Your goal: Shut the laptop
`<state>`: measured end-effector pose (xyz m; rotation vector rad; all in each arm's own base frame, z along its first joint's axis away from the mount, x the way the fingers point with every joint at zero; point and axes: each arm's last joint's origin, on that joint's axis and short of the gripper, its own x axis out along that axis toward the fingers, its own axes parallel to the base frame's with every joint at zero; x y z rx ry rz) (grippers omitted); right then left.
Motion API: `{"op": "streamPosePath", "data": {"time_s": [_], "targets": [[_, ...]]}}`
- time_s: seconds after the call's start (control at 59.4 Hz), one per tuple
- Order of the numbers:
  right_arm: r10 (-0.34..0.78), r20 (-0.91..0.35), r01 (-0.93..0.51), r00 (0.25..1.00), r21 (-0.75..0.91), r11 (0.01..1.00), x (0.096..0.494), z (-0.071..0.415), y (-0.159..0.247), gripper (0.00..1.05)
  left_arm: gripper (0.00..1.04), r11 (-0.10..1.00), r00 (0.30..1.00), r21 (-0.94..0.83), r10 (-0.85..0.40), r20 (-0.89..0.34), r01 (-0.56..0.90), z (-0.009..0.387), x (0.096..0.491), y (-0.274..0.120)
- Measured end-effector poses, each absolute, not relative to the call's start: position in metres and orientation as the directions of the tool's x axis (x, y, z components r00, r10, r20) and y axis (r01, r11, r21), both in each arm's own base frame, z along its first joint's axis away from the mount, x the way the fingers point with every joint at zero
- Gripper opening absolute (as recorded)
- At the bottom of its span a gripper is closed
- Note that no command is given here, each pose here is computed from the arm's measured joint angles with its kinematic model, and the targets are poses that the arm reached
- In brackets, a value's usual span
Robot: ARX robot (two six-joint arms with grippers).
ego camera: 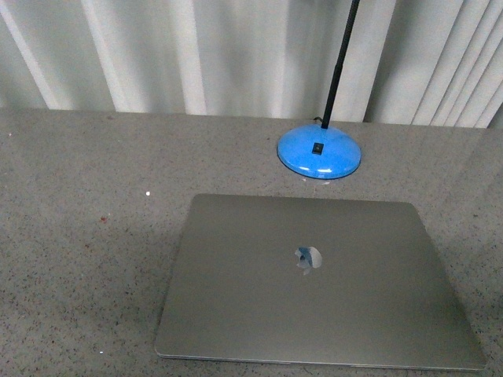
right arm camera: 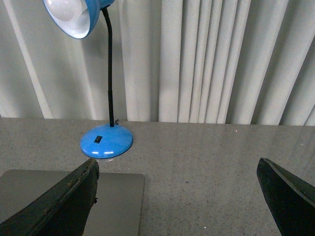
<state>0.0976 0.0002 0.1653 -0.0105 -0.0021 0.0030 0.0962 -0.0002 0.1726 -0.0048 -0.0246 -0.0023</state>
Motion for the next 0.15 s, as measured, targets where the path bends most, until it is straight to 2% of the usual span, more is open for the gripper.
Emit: {"op": "streamPosePath", "data": {"time_s": [0.152], "targets": [[0.003,0.002,-0.003,1.0,-0.011,1.0,0.0976,0.1653,0.0002,0.97,0.98,1.0,1.0,-0.005,-0.002,0.025,0.002,0.1726,0.0962,-0.0002]]}}
